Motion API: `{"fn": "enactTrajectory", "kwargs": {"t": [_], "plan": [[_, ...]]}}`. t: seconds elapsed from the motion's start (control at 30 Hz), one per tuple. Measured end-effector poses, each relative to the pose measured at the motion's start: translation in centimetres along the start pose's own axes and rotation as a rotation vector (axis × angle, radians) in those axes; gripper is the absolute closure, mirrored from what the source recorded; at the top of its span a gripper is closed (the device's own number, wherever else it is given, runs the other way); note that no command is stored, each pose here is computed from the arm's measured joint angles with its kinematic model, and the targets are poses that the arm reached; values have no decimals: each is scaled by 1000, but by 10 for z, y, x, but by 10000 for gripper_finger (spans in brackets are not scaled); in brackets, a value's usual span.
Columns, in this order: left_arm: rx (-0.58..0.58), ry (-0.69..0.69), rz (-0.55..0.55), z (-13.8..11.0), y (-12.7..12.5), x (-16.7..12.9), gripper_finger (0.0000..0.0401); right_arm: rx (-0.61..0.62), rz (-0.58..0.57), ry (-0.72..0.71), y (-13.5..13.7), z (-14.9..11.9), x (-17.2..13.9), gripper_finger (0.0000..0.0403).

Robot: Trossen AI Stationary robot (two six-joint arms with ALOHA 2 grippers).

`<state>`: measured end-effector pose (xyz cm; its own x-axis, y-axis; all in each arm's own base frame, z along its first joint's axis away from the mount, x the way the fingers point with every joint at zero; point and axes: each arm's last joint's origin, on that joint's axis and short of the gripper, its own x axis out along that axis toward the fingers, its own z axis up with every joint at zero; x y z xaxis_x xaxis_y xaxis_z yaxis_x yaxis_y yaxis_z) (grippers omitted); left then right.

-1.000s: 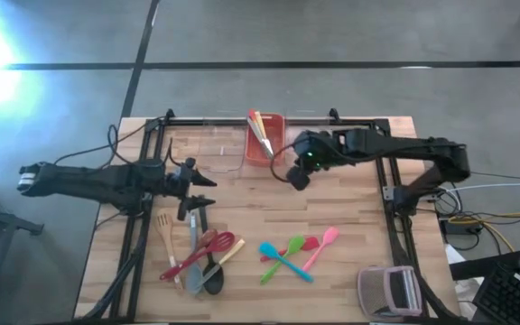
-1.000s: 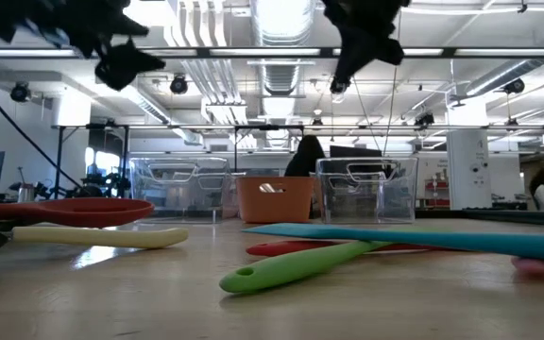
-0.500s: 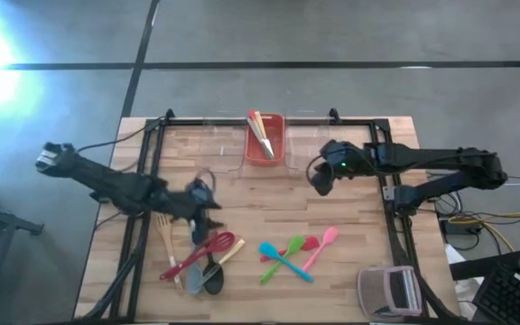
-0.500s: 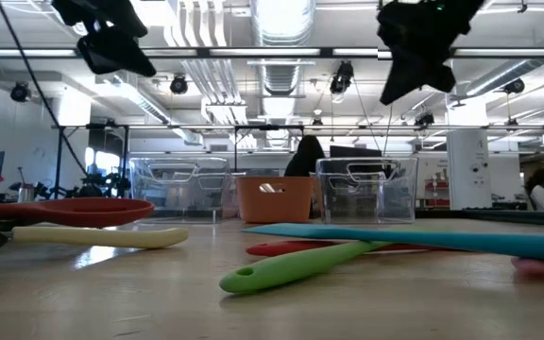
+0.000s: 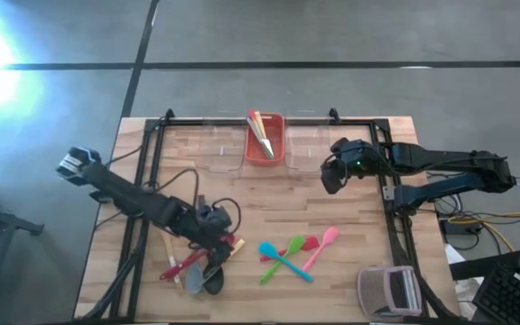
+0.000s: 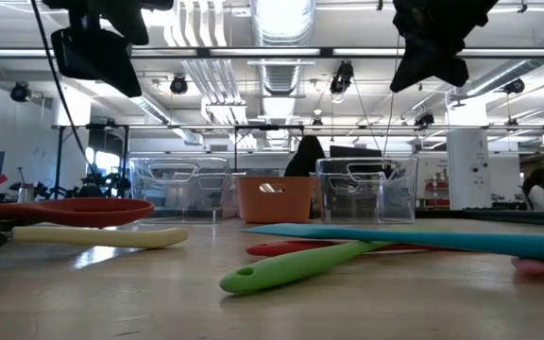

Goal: Pick & Place Kitchen Items
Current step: Put the yellow table knife into the orange bin

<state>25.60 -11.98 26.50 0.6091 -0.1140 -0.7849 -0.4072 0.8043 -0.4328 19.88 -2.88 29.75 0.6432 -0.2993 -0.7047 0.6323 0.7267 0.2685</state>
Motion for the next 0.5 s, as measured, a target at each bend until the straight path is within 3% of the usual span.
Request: {"fn": "enactTrajectory", "kwargs": {"t": [0.2, 0.5], "plan": [[-58, 80, 110, -5, -6, 13, 133, -22, -5, 16, -1, -1, 0, 394], [-89, 199, 112, -15, -31, 43, 157, -54, 13, 28, 0, -2, 0, 394]]}}
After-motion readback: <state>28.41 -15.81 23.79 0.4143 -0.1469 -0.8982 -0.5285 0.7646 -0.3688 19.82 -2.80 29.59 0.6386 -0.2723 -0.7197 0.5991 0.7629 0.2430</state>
